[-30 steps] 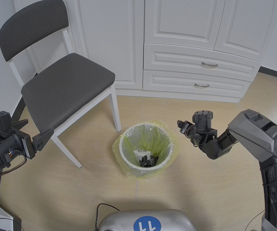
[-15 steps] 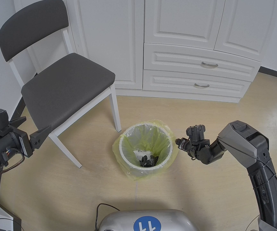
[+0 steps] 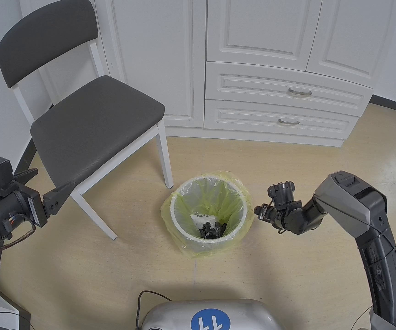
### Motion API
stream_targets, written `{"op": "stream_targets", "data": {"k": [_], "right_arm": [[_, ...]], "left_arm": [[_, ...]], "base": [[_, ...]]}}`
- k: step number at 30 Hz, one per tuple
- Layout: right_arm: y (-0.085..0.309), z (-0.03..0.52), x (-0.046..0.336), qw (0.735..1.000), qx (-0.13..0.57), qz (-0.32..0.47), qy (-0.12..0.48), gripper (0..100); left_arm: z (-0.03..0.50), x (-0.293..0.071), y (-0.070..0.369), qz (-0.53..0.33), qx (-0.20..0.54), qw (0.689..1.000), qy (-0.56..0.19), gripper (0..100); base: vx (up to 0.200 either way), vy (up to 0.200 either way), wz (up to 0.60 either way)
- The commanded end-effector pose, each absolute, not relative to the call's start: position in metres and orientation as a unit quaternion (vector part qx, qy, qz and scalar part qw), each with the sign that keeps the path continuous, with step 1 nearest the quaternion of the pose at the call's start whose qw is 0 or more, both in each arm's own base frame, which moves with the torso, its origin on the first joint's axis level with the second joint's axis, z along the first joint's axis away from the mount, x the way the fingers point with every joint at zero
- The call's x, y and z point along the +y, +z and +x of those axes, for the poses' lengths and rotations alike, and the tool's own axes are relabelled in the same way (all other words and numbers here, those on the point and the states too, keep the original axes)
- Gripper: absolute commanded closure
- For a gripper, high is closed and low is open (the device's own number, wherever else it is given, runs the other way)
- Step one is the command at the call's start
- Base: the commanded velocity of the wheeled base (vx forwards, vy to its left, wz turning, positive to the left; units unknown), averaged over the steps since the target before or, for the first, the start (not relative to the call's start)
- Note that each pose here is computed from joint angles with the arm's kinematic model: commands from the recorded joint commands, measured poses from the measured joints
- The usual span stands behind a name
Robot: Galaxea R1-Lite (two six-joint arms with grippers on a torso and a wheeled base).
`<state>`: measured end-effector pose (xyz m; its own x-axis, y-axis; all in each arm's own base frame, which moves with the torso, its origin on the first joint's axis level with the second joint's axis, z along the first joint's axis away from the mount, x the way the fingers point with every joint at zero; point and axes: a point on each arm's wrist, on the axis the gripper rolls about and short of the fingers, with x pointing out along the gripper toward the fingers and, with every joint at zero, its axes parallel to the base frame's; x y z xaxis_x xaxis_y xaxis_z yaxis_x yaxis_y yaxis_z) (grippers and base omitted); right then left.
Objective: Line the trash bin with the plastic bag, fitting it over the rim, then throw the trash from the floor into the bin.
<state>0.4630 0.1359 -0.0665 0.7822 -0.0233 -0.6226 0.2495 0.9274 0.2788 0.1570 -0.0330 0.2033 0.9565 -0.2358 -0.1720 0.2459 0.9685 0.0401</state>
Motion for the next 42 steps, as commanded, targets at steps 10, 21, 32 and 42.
{"op": "stream_targets", "data": {"k": [10,21,32,42], "right_arm": [[0.077,0.356,0.065,0.963,0.237,0.111,-0.061,0],[0.138,0.250,0.047,0.984,0.126,0.117,-0.033,0],[0.193,0.138,0.027,0.997,-0.028,0.052,0.058,0],[0.204,0.042,0.007,0.992,-0.112,0.002,0.055,0]], "left_arm": [[0.145,-0.033,0.196,0.027,0.088,0.987,-0.130,0],[0.112,-0.026,0.199,0.023,0.043,0.990,-0.129,0],[0.067,-0.015,0.203,0.018,-0.035,0.992,-0.121,0],[0.033,-0.006,0.211,0.010,-0.118,0.989,-0.086,0]], "base": [[0.000,0.000,0.00],[0.000,0.000,0.00],[0.000,0.000,0.00],[0.000,0.000,0.00]]}}
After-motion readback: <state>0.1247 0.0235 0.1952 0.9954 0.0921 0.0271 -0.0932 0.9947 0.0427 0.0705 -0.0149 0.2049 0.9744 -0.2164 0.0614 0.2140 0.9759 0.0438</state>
